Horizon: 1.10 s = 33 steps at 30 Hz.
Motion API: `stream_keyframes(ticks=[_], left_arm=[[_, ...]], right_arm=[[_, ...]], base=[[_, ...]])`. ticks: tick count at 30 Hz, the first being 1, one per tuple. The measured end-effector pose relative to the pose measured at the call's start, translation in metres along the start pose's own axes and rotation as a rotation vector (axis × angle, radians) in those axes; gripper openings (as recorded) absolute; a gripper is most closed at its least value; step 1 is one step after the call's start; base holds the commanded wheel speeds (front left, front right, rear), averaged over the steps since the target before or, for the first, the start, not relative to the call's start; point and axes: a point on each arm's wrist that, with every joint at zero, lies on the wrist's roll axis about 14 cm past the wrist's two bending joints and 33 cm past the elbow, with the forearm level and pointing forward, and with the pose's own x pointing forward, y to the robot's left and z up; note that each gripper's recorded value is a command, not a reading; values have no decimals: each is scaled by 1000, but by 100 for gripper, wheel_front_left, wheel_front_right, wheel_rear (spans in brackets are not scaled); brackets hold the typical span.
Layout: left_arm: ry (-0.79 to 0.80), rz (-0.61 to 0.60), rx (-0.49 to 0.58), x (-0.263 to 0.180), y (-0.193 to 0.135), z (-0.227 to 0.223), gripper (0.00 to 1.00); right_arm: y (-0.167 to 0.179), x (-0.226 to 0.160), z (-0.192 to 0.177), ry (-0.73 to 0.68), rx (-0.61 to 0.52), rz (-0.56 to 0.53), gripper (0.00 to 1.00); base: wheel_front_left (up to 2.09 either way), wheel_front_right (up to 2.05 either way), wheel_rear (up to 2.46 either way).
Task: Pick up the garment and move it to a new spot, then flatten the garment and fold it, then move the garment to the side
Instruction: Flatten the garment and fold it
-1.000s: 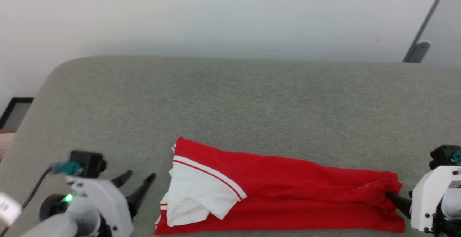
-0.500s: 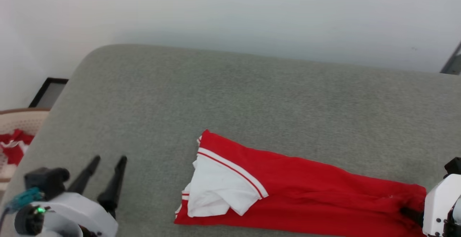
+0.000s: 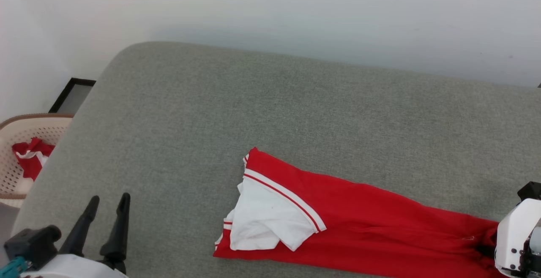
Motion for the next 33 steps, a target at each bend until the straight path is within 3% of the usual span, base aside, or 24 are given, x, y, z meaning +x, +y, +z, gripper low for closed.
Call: stream_keyframes(ticks=[6,17,22,29,33], left_arm=[[-27,2,-5,1,3,1,100],[-19,-34,-15,8,-4,-11,100],[-16,-52,-14,13,-8,-14,100],[-15,-60,-16,16,-11,-16,100],[-14,-61,-18,14,-12,-17,100]], right_arm=[[-12,-4,9,-35,22,-17,0],[-91,-38,27,-129,86,-200,0],[-110,-51,31,-150,95,-245,0],[-76,-64,51,-232,-3,-159,0],[-26,-68,53,-270,-50,-13,0]], base=[[0,0,0],[0,0,0],[0,0,0],[0,0,0],[0,0,0]])
